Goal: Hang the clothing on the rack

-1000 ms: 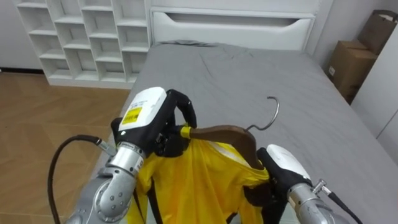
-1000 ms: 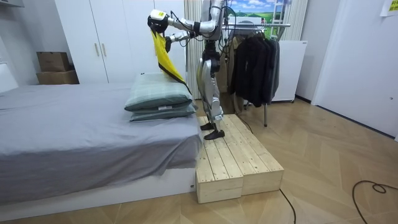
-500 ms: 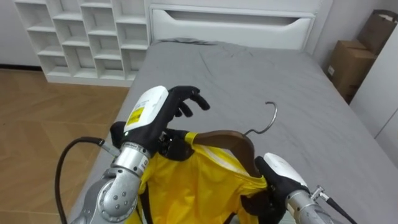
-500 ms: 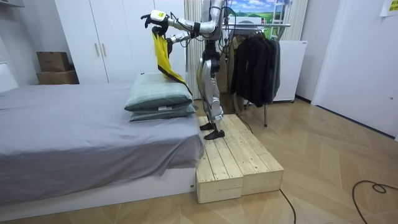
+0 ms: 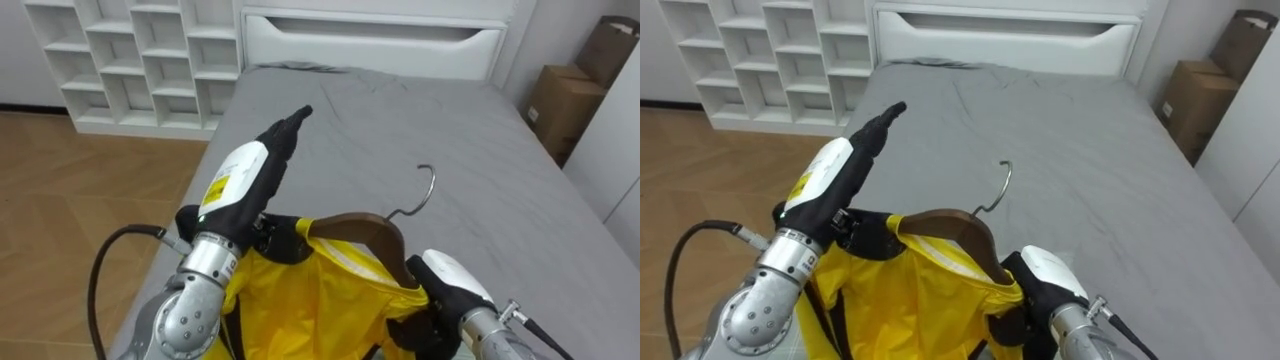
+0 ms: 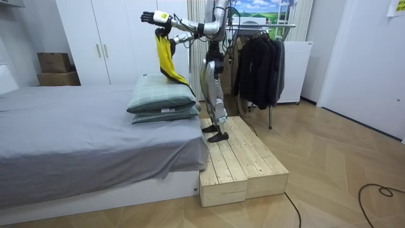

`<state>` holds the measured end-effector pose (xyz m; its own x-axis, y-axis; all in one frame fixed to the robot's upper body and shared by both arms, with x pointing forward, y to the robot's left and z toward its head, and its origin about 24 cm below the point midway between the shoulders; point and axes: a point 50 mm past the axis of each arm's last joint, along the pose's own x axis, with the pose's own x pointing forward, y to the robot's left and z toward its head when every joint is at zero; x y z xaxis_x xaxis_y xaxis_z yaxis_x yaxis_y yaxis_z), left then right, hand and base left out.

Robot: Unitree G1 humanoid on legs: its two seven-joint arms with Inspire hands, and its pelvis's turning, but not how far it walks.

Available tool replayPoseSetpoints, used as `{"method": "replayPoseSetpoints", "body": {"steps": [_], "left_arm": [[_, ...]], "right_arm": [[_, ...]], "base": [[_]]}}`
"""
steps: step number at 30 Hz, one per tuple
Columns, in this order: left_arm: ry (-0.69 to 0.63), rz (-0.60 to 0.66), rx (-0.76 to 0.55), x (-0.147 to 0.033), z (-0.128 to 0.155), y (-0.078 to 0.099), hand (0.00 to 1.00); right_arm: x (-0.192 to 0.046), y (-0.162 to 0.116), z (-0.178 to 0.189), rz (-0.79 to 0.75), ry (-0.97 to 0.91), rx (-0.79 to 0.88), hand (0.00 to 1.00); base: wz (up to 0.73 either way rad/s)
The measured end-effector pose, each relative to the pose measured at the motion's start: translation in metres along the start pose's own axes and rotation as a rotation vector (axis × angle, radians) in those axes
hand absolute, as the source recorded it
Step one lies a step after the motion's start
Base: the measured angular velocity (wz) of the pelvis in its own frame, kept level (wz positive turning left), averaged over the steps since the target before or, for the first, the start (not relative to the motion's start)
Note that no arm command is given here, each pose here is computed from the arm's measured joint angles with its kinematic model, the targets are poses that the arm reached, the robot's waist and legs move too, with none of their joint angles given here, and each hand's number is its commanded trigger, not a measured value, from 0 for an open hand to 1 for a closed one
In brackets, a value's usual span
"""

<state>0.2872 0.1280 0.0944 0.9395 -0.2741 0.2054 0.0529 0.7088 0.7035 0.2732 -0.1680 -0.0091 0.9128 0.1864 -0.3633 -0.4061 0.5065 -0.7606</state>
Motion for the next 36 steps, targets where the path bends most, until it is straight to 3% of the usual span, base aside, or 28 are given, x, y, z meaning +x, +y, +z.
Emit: {"method": "replayPoseSetpoints", "body": {"steps": [24,36], "left_arm": [[0.053,-0.012,-0.053,-0.004,-0.009,-0.003,0.0],[-0.019,0.039,-0.058,-0.007,0.01,0.008,0.0]], "right_arm": [[-0.001,-0.008,-0.005,-0.053,0.014,0.027,1.0],[-0.004,-0.037,-0.02,-0.188,0.055,0.12,1.0]], "base": [[0.0],[0.01]]}}
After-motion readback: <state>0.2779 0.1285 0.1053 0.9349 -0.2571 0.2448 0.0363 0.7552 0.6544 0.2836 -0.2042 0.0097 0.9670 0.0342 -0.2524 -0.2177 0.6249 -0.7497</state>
